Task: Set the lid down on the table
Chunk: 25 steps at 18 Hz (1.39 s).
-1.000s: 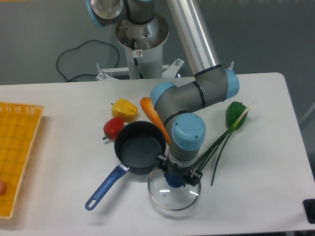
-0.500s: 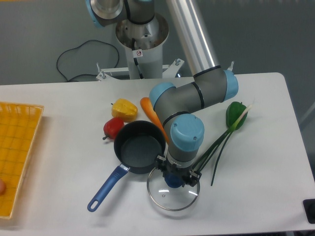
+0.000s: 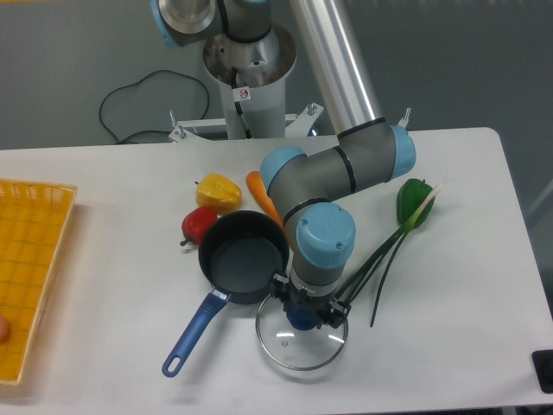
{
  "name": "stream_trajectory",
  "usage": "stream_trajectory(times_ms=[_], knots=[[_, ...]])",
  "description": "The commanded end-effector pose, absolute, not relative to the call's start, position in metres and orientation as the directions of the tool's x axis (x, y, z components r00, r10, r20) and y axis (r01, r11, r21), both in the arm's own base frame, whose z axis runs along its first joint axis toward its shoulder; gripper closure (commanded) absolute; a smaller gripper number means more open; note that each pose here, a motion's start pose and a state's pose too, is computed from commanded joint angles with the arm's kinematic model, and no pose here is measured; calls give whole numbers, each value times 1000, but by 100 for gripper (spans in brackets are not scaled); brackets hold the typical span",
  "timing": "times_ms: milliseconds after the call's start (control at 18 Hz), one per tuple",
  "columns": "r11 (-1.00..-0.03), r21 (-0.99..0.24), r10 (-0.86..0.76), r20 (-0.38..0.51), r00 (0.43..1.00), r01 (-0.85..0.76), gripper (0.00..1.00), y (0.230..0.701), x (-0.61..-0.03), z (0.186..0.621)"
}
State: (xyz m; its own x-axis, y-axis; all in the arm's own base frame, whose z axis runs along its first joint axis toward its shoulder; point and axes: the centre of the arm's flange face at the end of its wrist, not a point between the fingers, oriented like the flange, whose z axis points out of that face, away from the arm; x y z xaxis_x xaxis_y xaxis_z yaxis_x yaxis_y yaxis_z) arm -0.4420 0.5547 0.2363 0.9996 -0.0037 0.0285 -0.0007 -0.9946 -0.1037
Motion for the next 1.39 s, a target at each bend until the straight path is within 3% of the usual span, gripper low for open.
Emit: stream_trajectory(times_ms=[167,1389], knots=[[-997,-77,2,-4,1000,1,33,552,-452,238],[-994,-83,67,-5,998,67,33,553,-468,234]])
